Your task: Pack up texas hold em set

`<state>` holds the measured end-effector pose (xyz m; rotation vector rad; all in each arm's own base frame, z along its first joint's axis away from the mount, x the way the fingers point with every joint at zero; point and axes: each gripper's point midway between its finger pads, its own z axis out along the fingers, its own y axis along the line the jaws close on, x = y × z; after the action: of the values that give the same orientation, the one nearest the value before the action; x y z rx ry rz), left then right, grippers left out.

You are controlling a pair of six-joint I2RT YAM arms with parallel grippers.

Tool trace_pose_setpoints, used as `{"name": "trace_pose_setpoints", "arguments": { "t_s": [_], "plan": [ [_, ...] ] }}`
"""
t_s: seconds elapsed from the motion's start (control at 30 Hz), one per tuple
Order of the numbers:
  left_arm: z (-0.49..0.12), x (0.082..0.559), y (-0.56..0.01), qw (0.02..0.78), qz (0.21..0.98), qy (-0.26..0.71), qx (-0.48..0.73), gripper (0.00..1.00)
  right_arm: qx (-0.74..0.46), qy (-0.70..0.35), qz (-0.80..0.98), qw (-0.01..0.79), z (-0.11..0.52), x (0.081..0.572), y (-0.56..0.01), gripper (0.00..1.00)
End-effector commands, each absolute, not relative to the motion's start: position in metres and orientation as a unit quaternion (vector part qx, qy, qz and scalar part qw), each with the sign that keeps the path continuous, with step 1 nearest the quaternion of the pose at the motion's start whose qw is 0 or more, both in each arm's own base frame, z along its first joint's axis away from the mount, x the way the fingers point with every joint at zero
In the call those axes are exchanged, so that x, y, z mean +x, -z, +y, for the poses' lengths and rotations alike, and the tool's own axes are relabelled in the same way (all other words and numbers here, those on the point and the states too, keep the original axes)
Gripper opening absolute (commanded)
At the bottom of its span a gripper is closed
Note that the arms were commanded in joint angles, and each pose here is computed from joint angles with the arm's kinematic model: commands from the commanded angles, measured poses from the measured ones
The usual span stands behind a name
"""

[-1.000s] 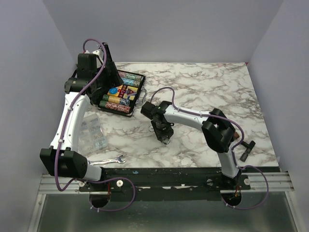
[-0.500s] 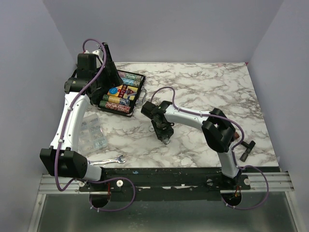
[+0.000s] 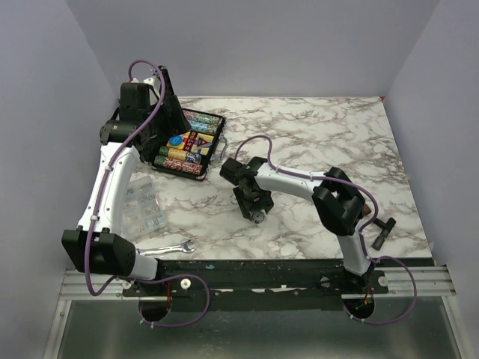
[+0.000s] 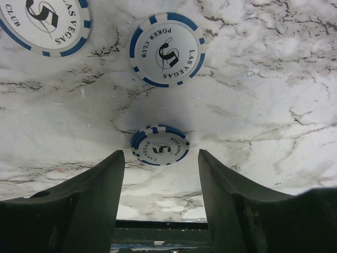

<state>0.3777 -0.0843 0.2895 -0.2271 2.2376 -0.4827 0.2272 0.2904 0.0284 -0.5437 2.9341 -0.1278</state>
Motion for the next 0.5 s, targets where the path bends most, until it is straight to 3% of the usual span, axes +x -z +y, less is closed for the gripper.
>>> {"name": "trace_pose_setpoints", "arguments": {
  "t_s": [0.0,0.47],
  "plan": [
    [-0.088,0.377,-0.293,0.415,0.884,0.199,-0.080,0.86,-0.180,0.034,0.979,0.091,0.295,0.234,-0.035,0.63],
    [-0.093,0.375,-0.294,0.415,0.884,0.203,-0.072,0.86,-0.182,-0.009,0.980,0.084,0.308,0.282,-0.033,0.65]
  ]
}}
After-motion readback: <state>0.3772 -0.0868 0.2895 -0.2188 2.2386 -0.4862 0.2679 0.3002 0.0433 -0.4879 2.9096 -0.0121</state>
